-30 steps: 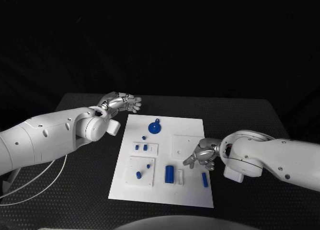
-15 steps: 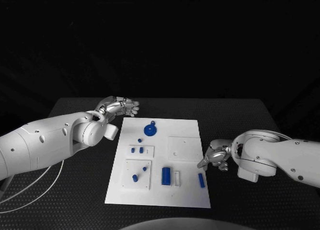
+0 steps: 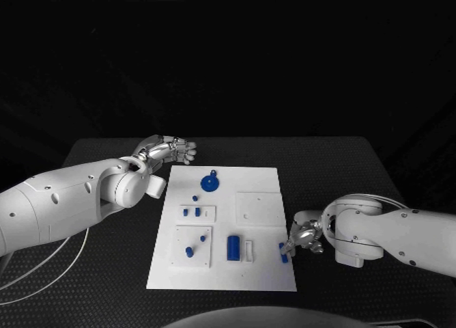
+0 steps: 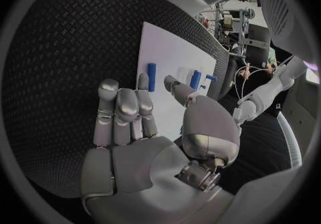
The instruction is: Assemble the parts on the task board
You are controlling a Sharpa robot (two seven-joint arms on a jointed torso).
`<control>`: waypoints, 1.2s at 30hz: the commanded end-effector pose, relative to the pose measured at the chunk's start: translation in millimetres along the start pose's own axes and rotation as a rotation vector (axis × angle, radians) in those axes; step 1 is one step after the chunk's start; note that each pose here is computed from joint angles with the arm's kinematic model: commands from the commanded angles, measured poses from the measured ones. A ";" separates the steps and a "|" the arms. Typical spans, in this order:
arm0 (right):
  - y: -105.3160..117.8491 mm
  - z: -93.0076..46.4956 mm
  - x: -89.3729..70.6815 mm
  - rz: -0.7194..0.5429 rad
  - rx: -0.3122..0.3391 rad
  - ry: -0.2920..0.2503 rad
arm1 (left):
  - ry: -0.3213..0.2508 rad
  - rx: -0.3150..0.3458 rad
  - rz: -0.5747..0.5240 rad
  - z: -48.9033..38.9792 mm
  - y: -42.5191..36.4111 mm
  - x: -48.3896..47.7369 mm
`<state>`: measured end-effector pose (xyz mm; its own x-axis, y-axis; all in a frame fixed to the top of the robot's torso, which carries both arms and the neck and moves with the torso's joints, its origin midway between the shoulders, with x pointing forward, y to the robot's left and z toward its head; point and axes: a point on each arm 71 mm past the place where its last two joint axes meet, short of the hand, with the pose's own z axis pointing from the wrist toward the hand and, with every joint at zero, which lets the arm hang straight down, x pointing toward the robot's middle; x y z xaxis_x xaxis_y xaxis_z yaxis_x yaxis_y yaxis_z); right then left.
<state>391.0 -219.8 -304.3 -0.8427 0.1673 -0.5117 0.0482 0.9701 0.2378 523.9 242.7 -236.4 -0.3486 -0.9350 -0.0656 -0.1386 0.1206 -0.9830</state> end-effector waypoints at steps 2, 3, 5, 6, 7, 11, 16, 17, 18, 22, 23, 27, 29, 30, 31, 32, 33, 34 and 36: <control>2.6 3.6 3.7 -0.089 0.009 -0.031 | 0.020 0.022 -0.008 0.3 -2.3 3.4; 3.9 4.3 4.5 -0.094 0.007 -0.032 | 0.020 0.022 -0.008 0.3 -2.2 3.3; 6.4 5.6 5.8 -0.105 0.004 -0.033 | 0.023 0.021 -0.009 0.3 -2.2 3.5; 7.3 6.1 6.4 -0.110 0.002 -0.036 | 0.025 0.021 -0.010 0.2 -2.2 3.6; 8.3 6.8 7.2 -0.117 0.001 -0.041 | 0.026 0.021 -0.010 0.1 -2.2 3.8; 11.0 9.8 8.7 -0.141 0.000 -0.069 | 0.031 0.020 -0.012 -0.2 -2.2 4.4; 14.5 12.5 10.0 -0.193 -0.003 -0.110 | 0.033 0.017 -0.013 -0.8 -2.0 4.0; 15.8 12.9 10.0 -0.205 -0.004 -0.119 | 0.033 0.017 -0.013 -0.8 -1.9 3.8; 17.1 13.4 10.6 -0.216 -0.007 -0.126 | 0.033 0.016 -0.013 -1.0 -1.9 3.7; 22.6 15.8 14.8 -0.273 -0.015 -0.145 | 0.035 0.007 -0.031 -1.1 -1.2 3.3; 24.4 16.4 15.5 -0.297 -0.017 -0.158 | 0.035 0.006 -0.033 -1.1 -1.1 3.2; 28.6 18.6 19.1 -0.371 -0.023 -0.208 | 0.038 0.003 -0.035 -1.7 -0.9 3.0; 29.9 18.5 20.0 -0.386 -0.027 -0.224 | 0.038 0.001 -0.035 -1.9 -0.7 2.6; 30.4 18.4 20.2 -0.386 -0.029 -0.227 | 0.038 0.000 -0.035 -2.0 -0.6 2.3; 30.8 18.2 20.1 -0.386 -0.030 -0.230 | 0.038 -0.001 -0.035 -2.1 -0.6 2.2; 31.9 17.8 19.9 -0.391 -0.034 -0.241 | 0.039 -0.002 -0.035 -2.3 -0.5 2.2; 32.5 17.6 20.2 -0.395 -0.036 -0.245 | 0.040 -0.002 -0.036 -2.4 -0.5 2.2; 33.5 17.7 20.9 -0.396 -0.038 -0.245 | 0.042 -0.003 -0.036 -2.6 -0.4 2.2; 34.4 17.8 21.2 -0.396 -0.040 -0.245 | 0.045 -0.005 -0.037 -2.7 -0.2 2.2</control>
<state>384.4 -178.0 -318.2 -0.6776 -0.1376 -0.7224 -0.2576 0.9645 0.0578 521.5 244.5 -236.4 -0.3647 -0.9302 -0.0410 -0.1517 0.1028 -0.9831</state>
